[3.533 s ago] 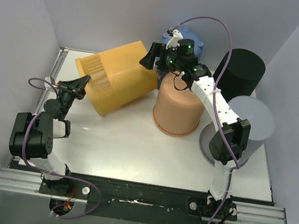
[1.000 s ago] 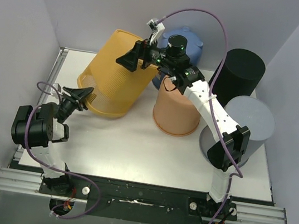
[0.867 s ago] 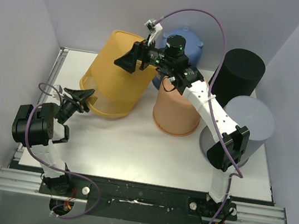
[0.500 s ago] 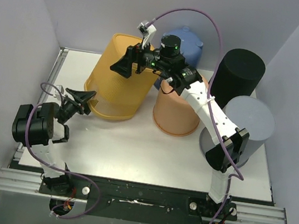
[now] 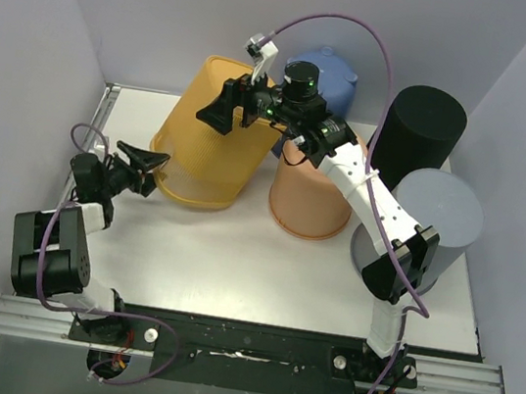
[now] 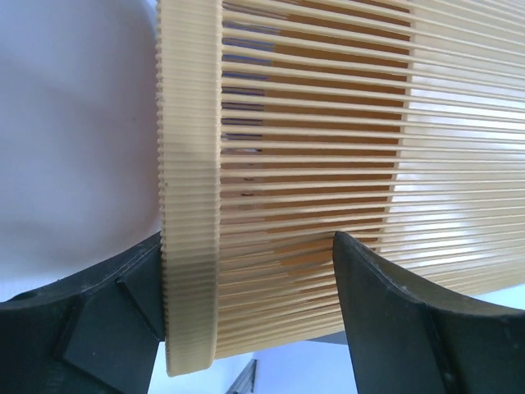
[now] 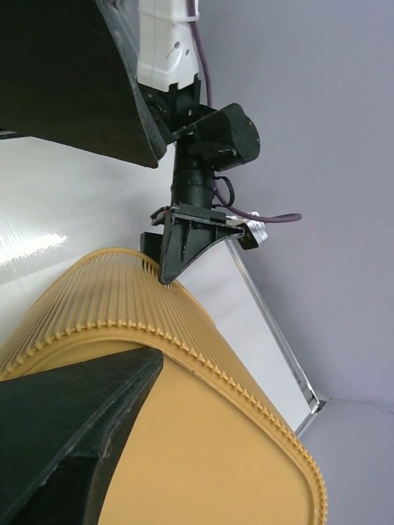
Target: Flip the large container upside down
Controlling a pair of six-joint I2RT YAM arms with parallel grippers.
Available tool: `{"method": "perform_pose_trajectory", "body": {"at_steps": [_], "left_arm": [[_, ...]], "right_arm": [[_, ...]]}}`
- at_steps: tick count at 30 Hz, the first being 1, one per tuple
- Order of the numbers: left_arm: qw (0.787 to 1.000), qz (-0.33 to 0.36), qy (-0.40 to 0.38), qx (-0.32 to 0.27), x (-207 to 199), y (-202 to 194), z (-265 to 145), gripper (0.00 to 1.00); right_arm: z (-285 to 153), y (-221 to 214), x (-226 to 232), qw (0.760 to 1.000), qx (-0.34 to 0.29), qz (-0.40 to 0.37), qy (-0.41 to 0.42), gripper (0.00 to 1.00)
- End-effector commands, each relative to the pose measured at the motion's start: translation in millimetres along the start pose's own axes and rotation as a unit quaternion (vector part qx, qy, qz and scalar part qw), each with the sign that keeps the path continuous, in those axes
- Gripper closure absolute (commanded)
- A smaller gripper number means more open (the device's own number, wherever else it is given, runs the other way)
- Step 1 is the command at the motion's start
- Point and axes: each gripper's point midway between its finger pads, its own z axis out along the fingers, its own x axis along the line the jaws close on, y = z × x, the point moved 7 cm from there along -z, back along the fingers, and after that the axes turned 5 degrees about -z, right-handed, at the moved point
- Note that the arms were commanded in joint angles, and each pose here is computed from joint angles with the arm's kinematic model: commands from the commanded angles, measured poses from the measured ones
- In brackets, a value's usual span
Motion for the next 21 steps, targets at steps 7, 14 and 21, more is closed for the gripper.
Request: {"method": "perform_pose_trajectory", "body": {"at_steps": [7,14,21], "left_arm": [[0.972,0.195,0.128,-0.023,11,17,-5,0.26],[0.953,0.243,0.169,-0.064,3,29,-13,0.23],[0.922,0.318,0.184,-0.118,-61,44,-29,0.23]], "right_arm": [[1,-22,23,0.997,0.053,0.036,0.037,0.02],[0,-19,24,0.997,0.052,0.034,0.037,0.02],[-24,15,36,1.000,0.030,-0.008,-0.006,0.01]]}}
